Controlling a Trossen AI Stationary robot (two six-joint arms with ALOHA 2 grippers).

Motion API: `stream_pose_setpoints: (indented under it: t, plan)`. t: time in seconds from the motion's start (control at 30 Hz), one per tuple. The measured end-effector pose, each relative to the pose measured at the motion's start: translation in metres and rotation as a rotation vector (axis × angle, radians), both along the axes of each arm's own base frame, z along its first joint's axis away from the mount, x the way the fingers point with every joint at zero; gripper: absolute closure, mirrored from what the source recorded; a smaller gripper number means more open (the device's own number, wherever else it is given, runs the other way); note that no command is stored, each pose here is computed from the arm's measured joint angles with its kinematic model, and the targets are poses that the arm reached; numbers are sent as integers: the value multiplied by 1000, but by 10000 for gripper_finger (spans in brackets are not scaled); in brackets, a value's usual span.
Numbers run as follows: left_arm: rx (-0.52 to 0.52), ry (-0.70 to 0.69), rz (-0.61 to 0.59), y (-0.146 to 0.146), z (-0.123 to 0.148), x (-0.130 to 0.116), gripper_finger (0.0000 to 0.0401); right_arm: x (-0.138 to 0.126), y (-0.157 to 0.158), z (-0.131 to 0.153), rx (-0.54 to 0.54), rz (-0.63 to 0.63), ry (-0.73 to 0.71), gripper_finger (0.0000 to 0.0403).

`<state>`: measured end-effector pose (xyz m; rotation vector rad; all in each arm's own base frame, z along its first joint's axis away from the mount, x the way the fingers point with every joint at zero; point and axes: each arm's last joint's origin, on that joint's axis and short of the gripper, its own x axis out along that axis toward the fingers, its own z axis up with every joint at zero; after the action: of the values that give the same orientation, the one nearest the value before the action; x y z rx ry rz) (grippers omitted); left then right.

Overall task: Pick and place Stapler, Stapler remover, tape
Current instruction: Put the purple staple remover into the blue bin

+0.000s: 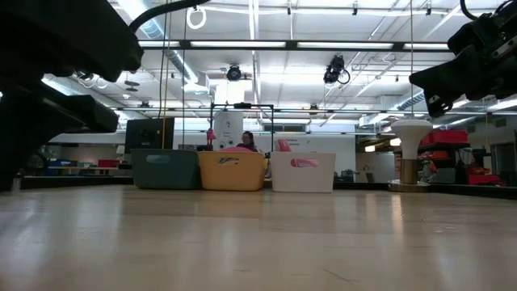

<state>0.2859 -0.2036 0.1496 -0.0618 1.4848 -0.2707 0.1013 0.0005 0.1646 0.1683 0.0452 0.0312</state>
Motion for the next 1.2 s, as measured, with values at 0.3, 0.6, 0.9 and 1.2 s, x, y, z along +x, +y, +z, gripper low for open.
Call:
stream_pose_setpoints:
  t: [0.3,0.6,0.9,1.2]
  plan:
    - [4,7,33,10,0,6,202,0,0,0,0,1,0,396]
    - [5,7,37,13,0,8,204,0,0,0,0,0,-1,396]
    - [-25,23,12,12,0,7,264,0,0,0,0,0,0,396]
    - [-31,26,11,12,0,7,313,0,0,0,0,0,0,396]
